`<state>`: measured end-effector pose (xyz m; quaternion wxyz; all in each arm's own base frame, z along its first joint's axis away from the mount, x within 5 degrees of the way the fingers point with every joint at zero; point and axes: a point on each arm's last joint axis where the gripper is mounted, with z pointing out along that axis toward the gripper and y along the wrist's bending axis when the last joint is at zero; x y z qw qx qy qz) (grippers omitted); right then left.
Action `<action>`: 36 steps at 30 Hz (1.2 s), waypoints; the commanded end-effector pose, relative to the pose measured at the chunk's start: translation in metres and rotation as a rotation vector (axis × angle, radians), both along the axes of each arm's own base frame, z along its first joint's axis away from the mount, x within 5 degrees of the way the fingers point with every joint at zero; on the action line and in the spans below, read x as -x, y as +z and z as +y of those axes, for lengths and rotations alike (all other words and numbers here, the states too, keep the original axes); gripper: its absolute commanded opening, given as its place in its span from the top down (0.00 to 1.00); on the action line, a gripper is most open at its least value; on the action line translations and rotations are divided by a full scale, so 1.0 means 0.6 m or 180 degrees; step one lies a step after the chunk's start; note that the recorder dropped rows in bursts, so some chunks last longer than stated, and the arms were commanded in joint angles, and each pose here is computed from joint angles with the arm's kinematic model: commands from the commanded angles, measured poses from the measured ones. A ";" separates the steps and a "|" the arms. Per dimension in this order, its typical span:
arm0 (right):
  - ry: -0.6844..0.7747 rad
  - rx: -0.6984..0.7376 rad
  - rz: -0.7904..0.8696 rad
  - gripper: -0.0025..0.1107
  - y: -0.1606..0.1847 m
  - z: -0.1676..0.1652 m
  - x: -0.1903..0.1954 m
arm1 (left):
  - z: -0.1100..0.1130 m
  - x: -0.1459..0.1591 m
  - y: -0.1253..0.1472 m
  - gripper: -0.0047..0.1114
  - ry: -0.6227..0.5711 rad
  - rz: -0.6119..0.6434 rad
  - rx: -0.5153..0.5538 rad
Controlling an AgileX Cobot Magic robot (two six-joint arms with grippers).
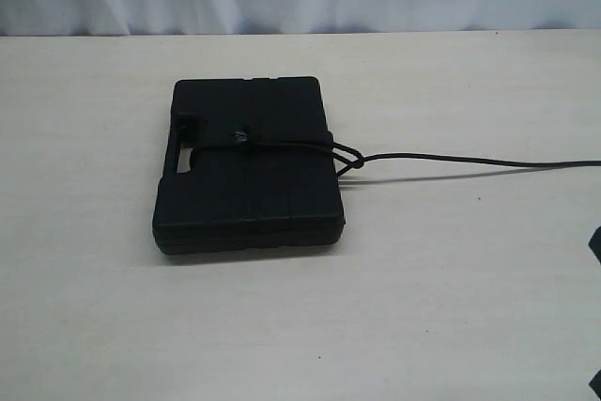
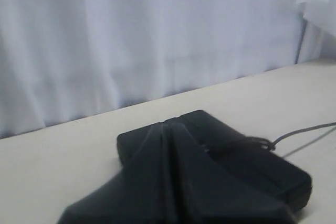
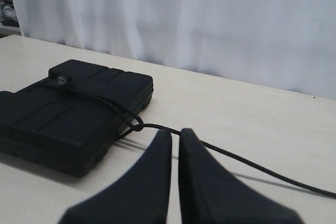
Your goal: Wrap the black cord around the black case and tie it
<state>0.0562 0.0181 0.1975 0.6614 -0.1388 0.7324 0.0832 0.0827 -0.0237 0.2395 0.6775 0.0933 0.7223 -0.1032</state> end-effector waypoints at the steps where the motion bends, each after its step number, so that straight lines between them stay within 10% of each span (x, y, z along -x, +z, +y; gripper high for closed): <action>1: -0.0097 0.0029 -0.0044 0.94 -0.002 -0.004 0.004 | 0.015 0.022 -0.051 0.96 0.0212 -0.0110 -0.0106; 36: -0.0815 0.0042 0.0458 0.94 -0.025 -0.025 0.005 | 0.036 0.048 -0.090 0.96 0.0773 0.0509 -0.0080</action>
